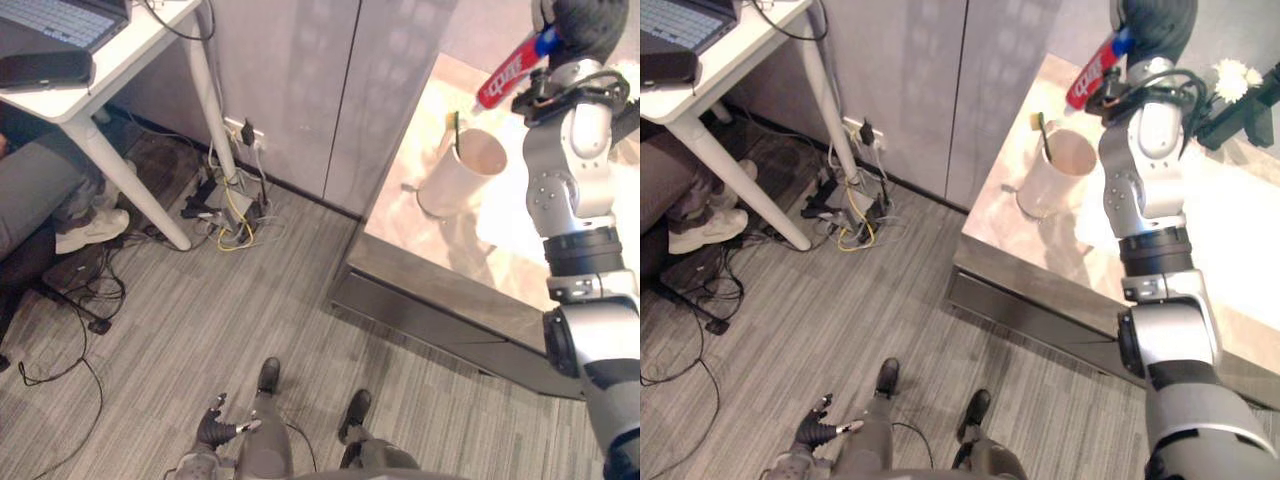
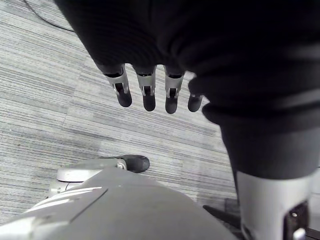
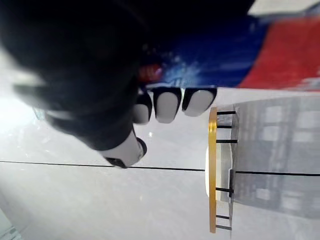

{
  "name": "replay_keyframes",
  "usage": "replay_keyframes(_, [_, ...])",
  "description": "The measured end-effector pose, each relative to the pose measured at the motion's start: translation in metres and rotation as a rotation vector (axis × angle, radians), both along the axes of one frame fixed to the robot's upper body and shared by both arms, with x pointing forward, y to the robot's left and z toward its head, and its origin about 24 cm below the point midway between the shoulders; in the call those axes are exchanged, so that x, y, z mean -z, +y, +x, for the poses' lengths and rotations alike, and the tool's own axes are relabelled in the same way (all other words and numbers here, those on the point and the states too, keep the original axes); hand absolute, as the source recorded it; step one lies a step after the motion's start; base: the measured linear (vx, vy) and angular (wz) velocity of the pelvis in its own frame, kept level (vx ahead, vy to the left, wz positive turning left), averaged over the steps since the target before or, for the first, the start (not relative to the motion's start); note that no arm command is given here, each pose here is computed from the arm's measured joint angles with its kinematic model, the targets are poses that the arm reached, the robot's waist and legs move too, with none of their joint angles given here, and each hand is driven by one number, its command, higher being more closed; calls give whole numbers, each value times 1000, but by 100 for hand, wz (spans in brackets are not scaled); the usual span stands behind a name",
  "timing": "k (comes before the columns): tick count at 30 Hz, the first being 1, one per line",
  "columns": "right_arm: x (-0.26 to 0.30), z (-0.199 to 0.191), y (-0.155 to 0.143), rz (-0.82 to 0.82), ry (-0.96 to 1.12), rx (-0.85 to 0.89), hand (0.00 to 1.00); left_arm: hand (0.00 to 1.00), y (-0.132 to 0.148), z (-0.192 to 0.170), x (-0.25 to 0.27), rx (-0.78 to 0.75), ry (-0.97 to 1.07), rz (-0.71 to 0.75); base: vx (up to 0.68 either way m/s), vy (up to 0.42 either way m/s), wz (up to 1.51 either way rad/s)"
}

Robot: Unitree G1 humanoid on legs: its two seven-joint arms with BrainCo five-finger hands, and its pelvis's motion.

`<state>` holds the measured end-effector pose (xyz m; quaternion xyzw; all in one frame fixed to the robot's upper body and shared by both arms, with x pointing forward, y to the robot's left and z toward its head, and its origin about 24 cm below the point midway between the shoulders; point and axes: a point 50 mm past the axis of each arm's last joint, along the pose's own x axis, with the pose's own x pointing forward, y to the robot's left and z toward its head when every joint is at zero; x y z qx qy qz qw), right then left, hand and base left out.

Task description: Organize washtable

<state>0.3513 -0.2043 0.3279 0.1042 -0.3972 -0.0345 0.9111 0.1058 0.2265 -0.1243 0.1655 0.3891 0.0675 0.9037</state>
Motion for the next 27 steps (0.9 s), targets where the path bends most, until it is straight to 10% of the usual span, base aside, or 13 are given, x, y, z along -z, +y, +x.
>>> replay_keyframes(27, [14, 1, -6, 5, 30, 28, 100, 0, 0, 2, -3, -5, -22, -3, 0, 0, 0])
